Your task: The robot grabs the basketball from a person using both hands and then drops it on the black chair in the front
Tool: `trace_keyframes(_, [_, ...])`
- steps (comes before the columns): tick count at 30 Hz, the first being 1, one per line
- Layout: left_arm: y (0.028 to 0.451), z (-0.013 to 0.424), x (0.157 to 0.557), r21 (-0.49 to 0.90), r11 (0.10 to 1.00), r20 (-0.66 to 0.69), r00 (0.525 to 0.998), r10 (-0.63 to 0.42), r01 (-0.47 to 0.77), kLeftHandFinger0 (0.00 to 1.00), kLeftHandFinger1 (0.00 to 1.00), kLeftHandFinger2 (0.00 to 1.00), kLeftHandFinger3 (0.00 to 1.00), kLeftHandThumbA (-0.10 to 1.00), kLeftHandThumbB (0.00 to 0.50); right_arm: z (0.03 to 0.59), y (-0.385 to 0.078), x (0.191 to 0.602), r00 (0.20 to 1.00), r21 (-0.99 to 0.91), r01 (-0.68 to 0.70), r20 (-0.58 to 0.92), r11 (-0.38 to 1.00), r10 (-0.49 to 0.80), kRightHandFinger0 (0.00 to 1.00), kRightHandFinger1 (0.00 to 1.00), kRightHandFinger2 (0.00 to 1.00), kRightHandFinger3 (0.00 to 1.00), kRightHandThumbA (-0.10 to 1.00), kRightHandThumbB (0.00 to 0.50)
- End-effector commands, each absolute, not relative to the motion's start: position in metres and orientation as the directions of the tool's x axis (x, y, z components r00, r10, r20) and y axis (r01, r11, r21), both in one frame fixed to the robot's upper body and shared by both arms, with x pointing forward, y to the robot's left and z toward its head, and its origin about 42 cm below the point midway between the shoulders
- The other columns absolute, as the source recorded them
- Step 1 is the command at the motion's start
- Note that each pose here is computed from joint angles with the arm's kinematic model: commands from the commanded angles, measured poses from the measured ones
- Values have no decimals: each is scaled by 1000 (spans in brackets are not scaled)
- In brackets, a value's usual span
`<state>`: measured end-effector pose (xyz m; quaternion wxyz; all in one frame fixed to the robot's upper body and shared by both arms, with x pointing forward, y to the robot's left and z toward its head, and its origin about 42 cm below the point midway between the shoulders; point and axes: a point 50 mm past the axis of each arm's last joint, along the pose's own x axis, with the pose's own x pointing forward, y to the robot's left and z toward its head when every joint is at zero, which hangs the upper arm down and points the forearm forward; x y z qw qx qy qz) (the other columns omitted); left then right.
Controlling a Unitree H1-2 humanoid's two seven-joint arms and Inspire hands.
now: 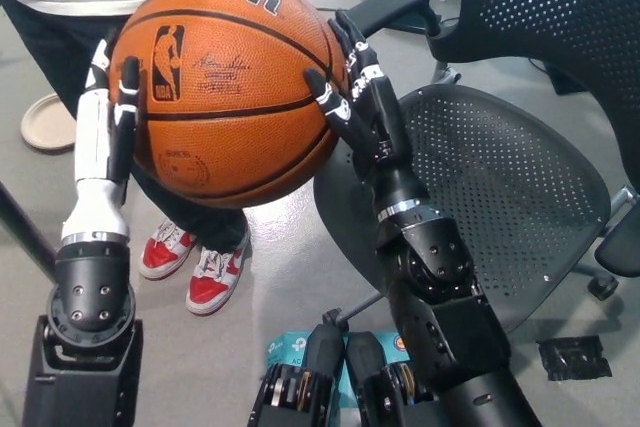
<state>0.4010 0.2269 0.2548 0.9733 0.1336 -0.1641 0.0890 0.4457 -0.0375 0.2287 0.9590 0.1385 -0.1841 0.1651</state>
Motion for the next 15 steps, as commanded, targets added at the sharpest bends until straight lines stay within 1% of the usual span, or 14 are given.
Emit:
trace_keyframes(1, [150,278,409,162,983,353,926,-137,84,1000,1000,1000,1000,1000,169,275,31,429,752,51,-539,479,840,453,1000,1000,1000,1000,1000,220])
trace_keyframes(3, [146,286,409,163,983,363,922,-136,81,1000,1000,1000,1000,1000,180,281,28,428,747,64,-540,495,839,443,1000,1000,1000,1000,1000,213])
trace_keyframes(4, [144,292,409,178,981,384,912,-143,79,1000,1000,1000,1000,1000,166,287,26,427,739,65,-542,512,838,438,1000,1000,1000,1000,1000,195])
trace_keyframes(6, [141,299,409,181,980,398,904,-152,86,1000,1000,1000,1000,1000,154,294,23,425,735,59,-539,521,841,434,1000,1000,1000,1000,1000,196])
trace_keyframes(7, [139,308,408,199,976,421,891,-170,92,1000,1000,1000,1000,1000,153,302,21,424,733,70,-535,535,842,421,1000,1000,1000,1000,1000,220])
trace_keyframes(8, [136,315,408,208,975,437,884,-166,80,1000,1000,1000,1000,1000,150,309,18,422,722,66,-535,554,842,415,1000,1000,1000,1000,1000,207])
trace_keyframes(9, [132,326,408,204,975,466,867,-174,86,1000,1000,1000,1000,1000,118,318,14,423,710,57,-531,575,846,407,1000,1000,1000,1000,1000,208])
trace_keyframes(11, [124,346,408,196,977,505,846,-170,80,1000,1000,1000,1000,1000,94,335,8,423,696,49,-525,599,850,395,1000,1000,1000,1000,1000,211])
trace_keyframes(12, [121,353,408,194,977,516,838,-177,87,1000,1000,1000,1000,1000,90,341,6,422,695,52,-524,603,850,391,1000,1000,1000,1000,1000,231])
trace_keyframes(13, [118,361,408,200,976,517,838,-177,83,1000,1000,1000,1000,1000,90,349,2,422,677,39,-522,627,852,387,1000,1000,1000,1000,1000,218])
trace_keyframes(14, [115,367,408,211,974,527,830,-184,82,1000,1000,1000,1000,1000,76,355,0,422,672,36,-523,632,851,386,1000,1000,1000,1000,1000,225])
trace_keyframes(15, [109,378,408,224,971,536,820,-199,89,1000,1000,1000,1000,1000,84,366,-6,422,669,36,-512,643,858,373,1000,1000,1000,1000,1000,247])
